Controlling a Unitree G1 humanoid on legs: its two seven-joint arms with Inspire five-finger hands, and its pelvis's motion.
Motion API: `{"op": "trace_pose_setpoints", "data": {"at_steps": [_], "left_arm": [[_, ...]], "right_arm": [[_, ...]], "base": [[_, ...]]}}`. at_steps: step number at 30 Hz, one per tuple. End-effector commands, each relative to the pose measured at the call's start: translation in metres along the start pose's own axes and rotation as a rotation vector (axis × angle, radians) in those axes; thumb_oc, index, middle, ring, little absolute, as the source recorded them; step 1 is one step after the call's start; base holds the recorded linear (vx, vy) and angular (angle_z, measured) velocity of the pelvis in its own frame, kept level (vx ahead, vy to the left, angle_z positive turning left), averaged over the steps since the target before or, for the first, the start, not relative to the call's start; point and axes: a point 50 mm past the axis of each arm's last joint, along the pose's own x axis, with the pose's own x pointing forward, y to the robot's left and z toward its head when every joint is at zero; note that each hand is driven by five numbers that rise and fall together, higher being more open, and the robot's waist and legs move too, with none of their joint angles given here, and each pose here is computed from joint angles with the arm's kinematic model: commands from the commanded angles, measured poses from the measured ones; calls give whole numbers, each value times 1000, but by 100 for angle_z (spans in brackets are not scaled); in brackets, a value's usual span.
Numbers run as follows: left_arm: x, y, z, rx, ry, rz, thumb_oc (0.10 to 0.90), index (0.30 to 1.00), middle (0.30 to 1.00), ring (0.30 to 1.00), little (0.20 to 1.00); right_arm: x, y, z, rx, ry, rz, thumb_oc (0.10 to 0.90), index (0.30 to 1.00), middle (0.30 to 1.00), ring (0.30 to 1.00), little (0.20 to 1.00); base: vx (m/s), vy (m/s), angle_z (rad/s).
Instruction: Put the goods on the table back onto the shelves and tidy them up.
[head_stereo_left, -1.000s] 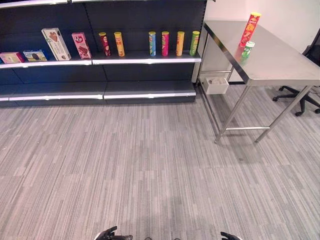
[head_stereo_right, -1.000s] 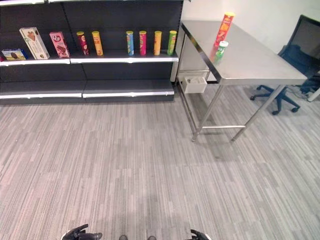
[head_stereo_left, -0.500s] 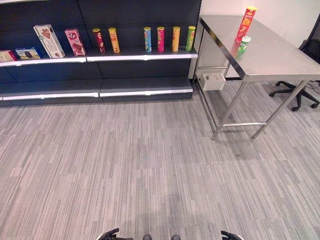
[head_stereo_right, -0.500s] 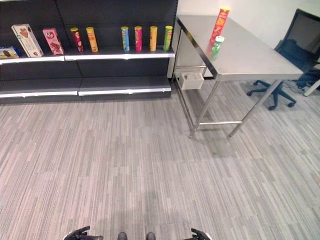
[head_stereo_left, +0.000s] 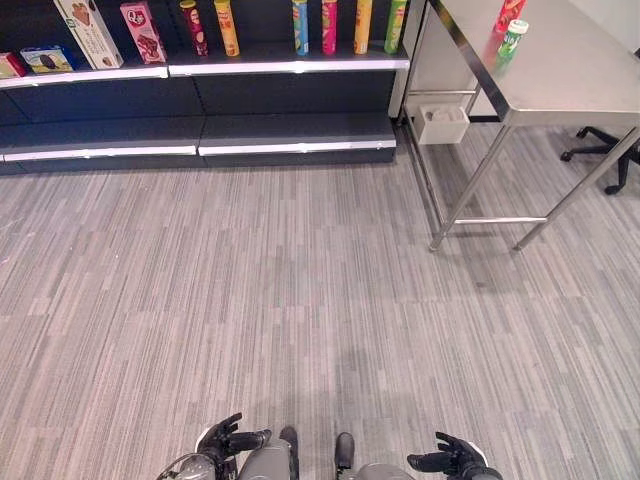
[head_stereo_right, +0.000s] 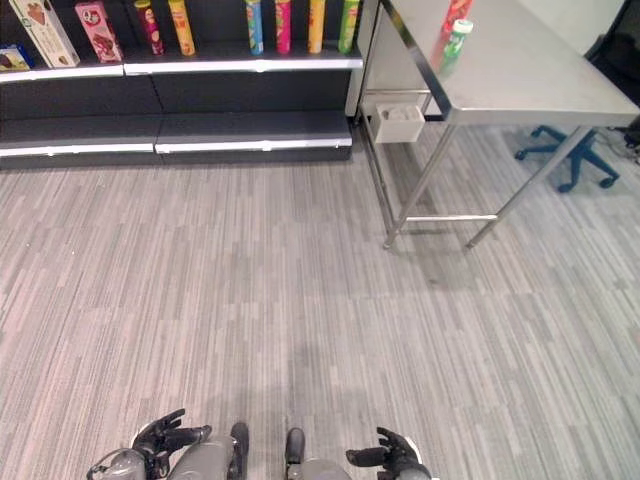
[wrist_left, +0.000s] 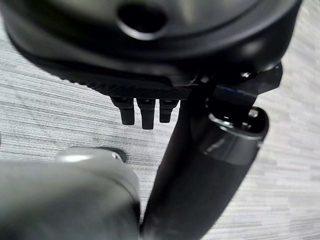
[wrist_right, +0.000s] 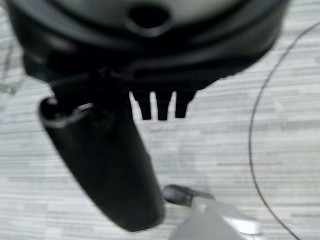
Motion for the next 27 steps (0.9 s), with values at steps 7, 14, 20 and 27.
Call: {"op": "trace_pose_setpoints", "data": {"at_steps": [7, 14, 20, 27], "left_arm": [[-8, 12, -27, 29, 53, 31, 800, 900, 900, 900, 900], [-9, 24, -30, 96, 77, 53, 800, 900, 900, 900, 900], [-5, 28, -6, 183, 14, 62, 800, 900, 900, 900, 900], [0, 16, 32, 275, -113, 20, 800, 900, 900, 900, 900]], "right_arm": [[-2, -26, 17, -39, -90, -64, 800, 900, 900, 900, 900], [-1, -18, 8, -61, -51, -19, 800, 900, 900, 900, 900], [0, -22, 12, 3, -57, -53, 800, 900, 900, 900, 900], [-2, -32, 3, 42, -30, -101, 800, 900, 900, 900, 900]], "base": [[378, 117, -23], [429, 264, -81], [199, 256, 14], [609, -39, 16]]}}
